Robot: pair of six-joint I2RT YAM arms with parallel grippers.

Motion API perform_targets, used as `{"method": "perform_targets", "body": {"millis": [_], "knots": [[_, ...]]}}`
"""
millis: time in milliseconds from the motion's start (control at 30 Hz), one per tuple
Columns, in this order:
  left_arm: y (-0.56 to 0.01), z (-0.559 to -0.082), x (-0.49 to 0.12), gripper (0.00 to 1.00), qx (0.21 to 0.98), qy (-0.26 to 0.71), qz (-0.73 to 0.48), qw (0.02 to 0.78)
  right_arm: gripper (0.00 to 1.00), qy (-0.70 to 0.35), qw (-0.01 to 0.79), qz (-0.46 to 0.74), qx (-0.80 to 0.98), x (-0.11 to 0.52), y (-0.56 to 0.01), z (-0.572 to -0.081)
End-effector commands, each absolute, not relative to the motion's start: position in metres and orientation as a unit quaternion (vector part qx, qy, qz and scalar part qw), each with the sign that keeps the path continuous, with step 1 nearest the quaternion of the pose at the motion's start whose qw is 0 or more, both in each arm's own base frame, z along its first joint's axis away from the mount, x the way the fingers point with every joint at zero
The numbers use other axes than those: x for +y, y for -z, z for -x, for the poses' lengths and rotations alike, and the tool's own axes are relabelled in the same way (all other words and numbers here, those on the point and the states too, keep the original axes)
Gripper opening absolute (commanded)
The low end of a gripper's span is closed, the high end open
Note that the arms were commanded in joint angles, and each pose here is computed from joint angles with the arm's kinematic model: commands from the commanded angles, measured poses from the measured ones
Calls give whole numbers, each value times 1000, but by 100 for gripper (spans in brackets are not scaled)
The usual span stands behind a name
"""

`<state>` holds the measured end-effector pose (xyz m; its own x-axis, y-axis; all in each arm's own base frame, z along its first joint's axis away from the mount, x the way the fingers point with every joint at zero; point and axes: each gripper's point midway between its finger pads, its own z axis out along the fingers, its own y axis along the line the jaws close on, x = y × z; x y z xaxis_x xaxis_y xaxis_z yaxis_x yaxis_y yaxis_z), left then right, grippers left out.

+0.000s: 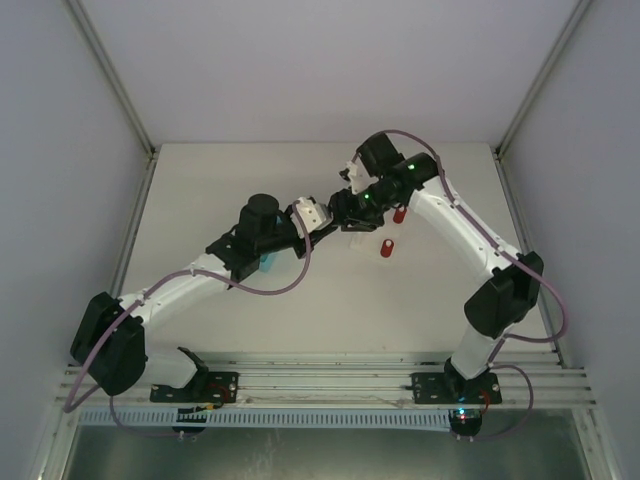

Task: Install the large spring

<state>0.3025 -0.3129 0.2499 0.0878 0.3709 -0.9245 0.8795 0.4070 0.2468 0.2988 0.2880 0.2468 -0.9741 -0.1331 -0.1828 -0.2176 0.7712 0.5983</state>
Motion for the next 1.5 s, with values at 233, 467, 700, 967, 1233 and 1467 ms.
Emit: {"method": "perform_targets", "body": {"millis": [233,467,700,967,1233,1467], "knots": [[-310,-329,-299,0,658,288,-344,605,59,-334,332,152,869,260,-321,-315],[-346,-339,-283,0,651,357,-236,627,58,-356,422,227,803,269,-320,-299],[-376,-341,-275,0,638,427,-155,622,72,-315,487,265,771,282,-315,-313],[-401,-337,-277,0,618,470,-134,616,73,-338,538,245,732,299,-340,-334],[-407,-333,-281,0,616,479,-143,609,66,-361,538,259,716,314,-349,-335],[-408,-332,-285,0,615,485,-145,605,48,-368,534,270,712,320,-349,-333]]}}
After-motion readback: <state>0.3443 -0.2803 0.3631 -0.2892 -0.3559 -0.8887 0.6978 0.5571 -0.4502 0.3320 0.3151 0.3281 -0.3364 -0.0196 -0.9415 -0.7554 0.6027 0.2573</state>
